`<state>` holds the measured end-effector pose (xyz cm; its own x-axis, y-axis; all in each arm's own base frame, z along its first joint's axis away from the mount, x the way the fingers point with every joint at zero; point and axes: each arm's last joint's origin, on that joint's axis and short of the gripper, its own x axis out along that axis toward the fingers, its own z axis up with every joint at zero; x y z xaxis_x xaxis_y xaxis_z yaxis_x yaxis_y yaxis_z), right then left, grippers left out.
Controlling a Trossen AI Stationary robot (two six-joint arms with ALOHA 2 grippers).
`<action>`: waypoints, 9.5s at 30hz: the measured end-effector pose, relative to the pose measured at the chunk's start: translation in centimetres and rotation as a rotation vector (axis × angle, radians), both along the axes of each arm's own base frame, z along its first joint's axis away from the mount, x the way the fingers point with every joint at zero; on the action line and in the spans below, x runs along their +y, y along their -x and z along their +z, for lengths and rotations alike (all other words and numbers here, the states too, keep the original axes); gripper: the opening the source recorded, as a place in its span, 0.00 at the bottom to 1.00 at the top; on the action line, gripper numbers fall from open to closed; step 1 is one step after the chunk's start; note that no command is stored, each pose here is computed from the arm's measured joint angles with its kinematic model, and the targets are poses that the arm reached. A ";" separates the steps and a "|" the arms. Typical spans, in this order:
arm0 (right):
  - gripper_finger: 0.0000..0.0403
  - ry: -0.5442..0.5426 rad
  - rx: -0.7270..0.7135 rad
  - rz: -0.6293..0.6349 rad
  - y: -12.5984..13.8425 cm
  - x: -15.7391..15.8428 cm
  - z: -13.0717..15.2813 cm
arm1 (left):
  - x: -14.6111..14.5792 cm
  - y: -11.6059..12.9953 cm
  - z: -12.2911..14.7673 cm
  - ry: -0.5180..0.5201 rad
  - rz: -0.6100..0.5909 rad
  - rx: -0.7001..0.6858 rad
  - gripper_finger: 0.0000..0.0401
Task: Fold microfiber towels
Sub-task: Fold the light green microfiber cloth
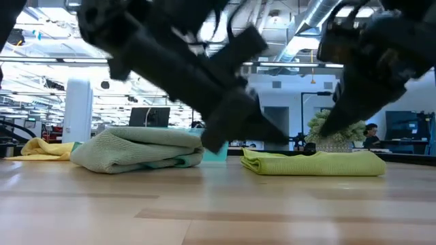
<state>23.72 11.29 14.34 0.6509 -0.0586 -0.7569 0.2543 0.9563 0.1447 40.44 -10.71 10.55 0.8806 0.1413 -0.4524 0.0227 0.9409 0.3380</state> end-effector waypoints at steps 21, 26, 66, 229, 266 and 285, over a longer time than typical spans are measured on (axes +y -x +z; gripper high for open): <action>0.04 0.046 0.010 0.052 0.9 0.1 0.3 | -1.5 0.0 3.3 -0.042 0.001 0.138 0.00; 0.04 0.025 0.073 -0.054 1.3 -0.6 -0.7 | -1.0 -0.2 1.4 0.002 -0.054 0.219 0.00; 0.04 0.013 0.015 0.154 2.3 0.9 1.7 | 0.5 -1.7 2.4 0.195 0.130 0.199 0.00; 0.31 0.098 -0.002 0.175 -2.1 -4.1 2.2 | -1.1 0.8 1.3 -0.045 0.057 0.251 0.00; 0.12 -0.039 0.095 0.023 -0.7 -2.0 1.3 | 0.1 0.1 3.0 0.020 0.302 0.243 0.00; 0.16 0.034 0.292 -0.026 0.2 -2.2 -1.2 | 0.5 -0.2 1.0 0.061 0.225 0.339 0.00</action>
